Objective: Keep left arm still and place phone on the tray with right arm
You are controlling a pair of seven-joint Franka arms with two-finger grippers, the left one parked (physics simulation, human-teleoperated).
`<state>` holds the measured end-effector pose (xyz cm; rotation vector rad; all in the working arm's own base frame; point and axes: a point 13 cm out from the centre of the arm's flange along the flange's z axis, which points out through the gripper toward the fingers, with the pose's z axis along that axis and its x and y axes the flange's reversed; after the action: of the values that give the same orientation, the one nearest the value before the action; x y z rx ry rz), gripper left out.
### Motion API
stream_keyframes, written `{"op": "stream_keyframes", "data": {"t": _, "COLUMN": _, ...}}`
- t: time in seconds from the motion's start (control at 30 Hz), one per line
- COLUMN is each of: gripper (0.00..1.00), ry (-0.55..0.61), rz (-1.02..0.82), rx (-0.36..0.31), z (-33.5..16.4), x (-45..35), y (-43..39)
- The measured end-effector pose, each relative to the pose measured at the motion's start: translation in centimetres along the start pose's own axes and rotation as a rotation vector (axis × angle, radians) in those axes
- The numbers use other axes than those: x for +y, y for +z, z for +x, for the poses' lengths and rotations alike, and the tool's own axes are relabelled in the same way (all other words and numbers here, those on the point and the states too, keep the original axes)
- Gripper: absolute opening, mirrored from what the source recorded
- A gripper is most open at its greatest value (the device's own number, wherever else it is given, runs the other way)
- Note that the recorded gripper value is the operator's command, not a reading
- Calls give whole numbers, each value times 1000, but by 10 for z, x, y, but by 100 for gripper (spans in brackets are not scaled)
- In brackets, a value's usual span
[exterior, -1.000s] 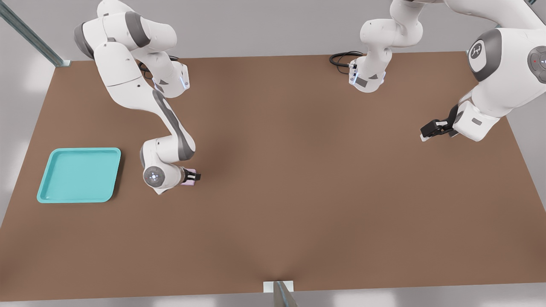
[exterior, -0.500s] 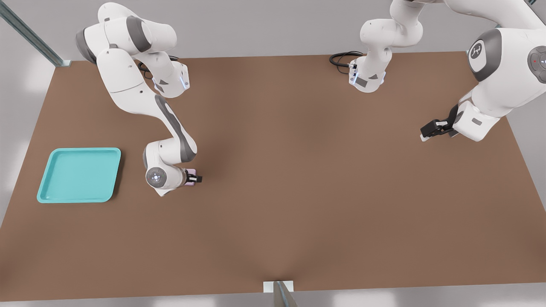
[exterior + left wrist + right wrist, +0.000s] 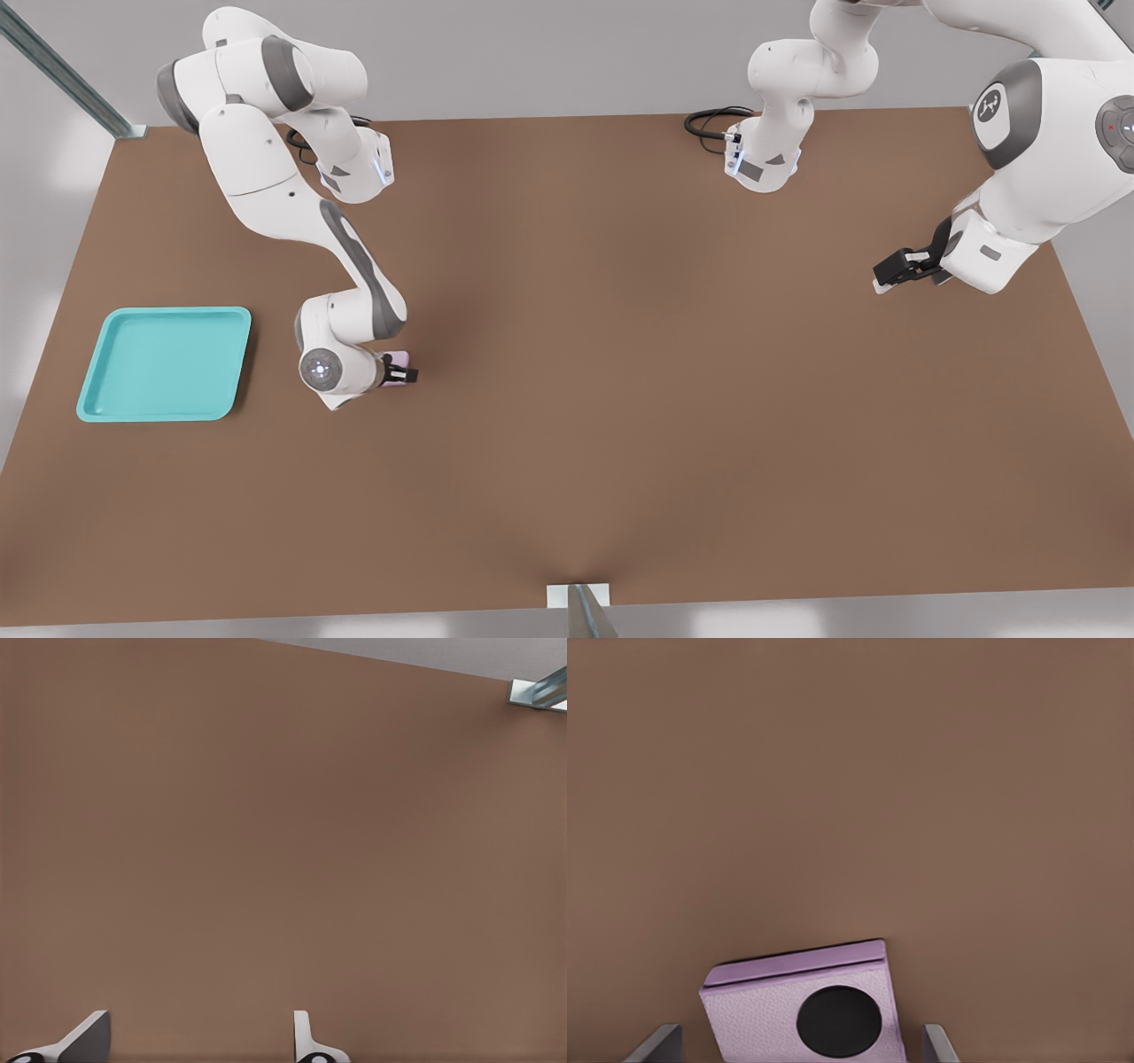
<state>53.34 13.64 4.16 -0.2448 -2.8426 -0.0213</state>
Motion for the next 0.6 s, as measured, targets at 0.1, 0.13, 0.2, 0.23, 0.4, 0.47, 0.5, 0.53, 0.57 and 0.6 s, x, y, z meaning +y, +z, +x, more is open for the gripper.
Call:
{"op": "stream_keyframes", "data": {"t": 0.1, "gripper": 100, "ry": 1, "rz": 1, "rx": 6, "z": 0, "x": -1, "y": 5}}
{"op": "stream_keyframes", "data": {"t": 0.13, "gripper": 100, "ry": 1, "rz": 1, "rx": 7, "z": 0, "x": -2, "y": 6}}
{"op": "stream_keyframes", "data": {"t": 0.2, "gripper": 100, "ry": 1, "rz": 1, "rx": 7, "z": 0, "x": -2, "y": 7}}
{"op": "stream_keyframes", "data": {"t": 0.23, "gripper": 100, "ry": 1, "rz": 2, "rx": 9, "z": 0, "x": -2, "y": 8}}
{"op": "stream_keyframes", "data": {"t": 0.4, "gripper": 100, "ry": 1, "rz": 3, "rx": 17, "z": -1, "x": -3, "y": 18}}
{"op": "stream_keyframes", "data": {"t": 0.47, "gripper": 85, "ry": -1, "rz": 1, "rx": 14, "z": -1, "x": -2, "y": 19}}
{"op": "stream_keyframes", "data": {"t": 0.5, "gripper": 84, "ry": -2, "rz": -1, "rx": 12, "z": -2, "x": -2, "y": 18}}
{"op": "stream_keyframes", "data": {"t": 0.53, "gripper": 81, "ry": -2, "rz": -2, "rx": 9, "z": -2, "x": -1, "y": 17}}
{"op": "stream_keyframes", "data": {"t": 0.57, "gripper": 80, "ry": -4, "rz": -4, "rx": 7, "z": -3, "x": -1, "y": 16}}
{"op": "stream_keyframes", "data": {"t": 0.6, "gripper": 78, "ry": -4, "rz": -5, "rx": 4, "z": -3, "x": -1, "y": 15}}
